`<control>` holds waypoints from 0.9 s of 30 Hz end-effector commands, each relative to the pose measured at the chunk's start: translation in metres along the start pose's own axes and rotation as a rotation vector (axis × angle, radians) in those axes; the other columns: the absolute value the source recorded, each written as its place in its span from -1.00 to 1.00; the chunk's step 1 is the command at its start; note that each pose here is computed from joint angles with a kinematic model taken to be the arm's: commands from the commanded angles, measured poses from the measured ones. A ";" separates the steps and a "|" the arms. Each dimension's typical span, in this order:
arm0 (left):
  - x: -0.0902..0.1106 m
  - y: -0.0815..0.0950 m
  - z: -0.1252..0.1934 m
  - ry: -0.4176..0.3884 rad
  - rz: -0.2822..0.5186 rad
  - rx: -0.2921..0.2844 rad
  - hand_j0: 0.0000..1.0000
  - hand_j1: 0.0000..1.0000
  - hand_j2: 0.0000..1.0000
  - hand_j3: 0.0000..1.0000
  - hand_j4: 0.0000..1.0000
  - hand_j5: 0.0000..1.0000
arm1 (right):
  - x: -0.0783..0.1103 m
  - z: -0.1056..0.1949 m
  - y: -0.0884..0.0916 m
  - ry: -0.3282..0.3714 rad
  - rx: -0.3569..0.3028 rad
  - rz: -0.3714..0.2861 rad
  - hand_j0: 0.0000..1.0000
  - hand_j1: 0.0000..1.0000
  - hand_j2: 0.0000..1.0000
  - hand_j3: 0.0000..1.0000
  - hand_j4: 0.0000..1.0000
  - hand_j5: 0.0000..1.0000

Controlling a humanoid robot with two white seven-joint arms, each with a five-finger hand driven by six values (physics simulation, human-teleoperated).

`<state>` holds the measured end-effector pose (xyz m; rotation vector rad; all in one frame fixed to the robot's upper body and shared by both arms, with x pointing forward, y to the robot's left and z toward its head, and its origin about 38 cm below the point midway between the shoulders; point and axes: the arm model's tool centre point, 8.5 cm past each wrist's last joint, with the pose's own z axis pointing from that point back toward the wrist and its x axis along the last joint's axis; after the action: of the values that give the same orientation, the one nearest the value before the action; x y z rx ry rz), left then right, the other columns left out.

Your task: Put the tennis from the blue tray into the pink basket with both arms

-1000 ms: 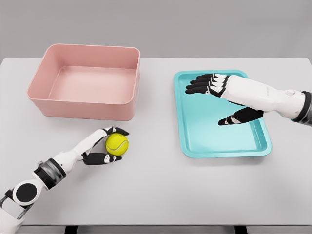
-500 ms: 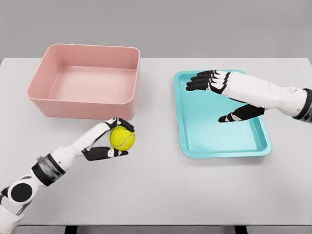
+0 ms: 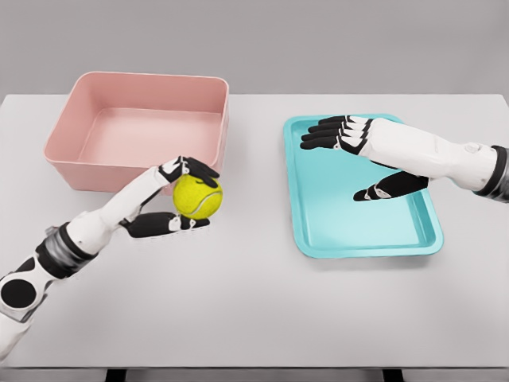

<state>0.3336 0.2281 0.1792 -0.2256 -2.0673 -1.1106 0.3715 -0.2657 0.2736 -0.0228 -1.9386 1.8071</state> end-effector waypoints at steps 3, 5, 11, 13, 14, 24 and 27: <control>0.000 0.018 -0.005 0.010 0.011 0.038 -0.22 -0.22 -0.22 -0.22 -0.22 -0.22 | 0.000 0.001 -0.001 0.001 -0.005 -0.004 1.00 1.00 1.00 1.00 1.00 1.00; -0.001 0.028 -0.010 0.031 -0.002 0.042 -0.22 -0.22 -0.22 -0.22 -0.22 -0.22 | 0.000 0.001 -0.001 0.001 -0.005 -0.005 1.00 1.00 1.00 1.00 1.00 1.00; -0.009 0.065 -0.022 0.168 0.011 0.075 -0.23 -0.23 -0.23 -0.23 -0.23 -0.23 | 0.002 -0.001 -0.001 -0.008 -0.005 -0.003 1.00 1.00 1.00 1.00 1.00 1.00; -0.014 0.073 -0.027 0.225 0.007 0.081 -0.23 -0.23 -0.23 -0.23 -0.23 -0.23 | 0.002 0.000 -0.001 -0.006 -0.006 -0.002 1.00 1.00 1.00 1.00 1.00 1.00; -0.015 0.077 -0.029 0.251 0.004 0.084 -0.23 -0.23 -0.23 -0.23 -0.23 -0.23 | 0.002 -0.001 -0.001 -0.007 -0.004 -0.003 1.00 1.00 1.00 1.00 1.00 1.00; -0.047 0.111 -0.030 0.439 -0.015 0.129 -0.22 -0.22 -0.22 -0.22 -0.22 -0.22 | 0.002 -0.001 -0.001 -0.008 -0.005 -0.003 1.00 1.00 1.00 1.00 1.00 1.00; -0.059 0.121 -0.029 0.487 -0.018 0.146 -0.22 -0.22 -0.22 -0.22 -0.22 -0.22 | 0.002 -0.001 -0.001 -0.008 -0.005 -0.003 1.00 1.00 1.00 1.00 1.00 1.00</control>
<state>0.4447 0.2831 0.2384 0.1161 -1.7543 -0.9334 0.3702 -0.2640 0.2745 -0.0208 -1.9450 1.8104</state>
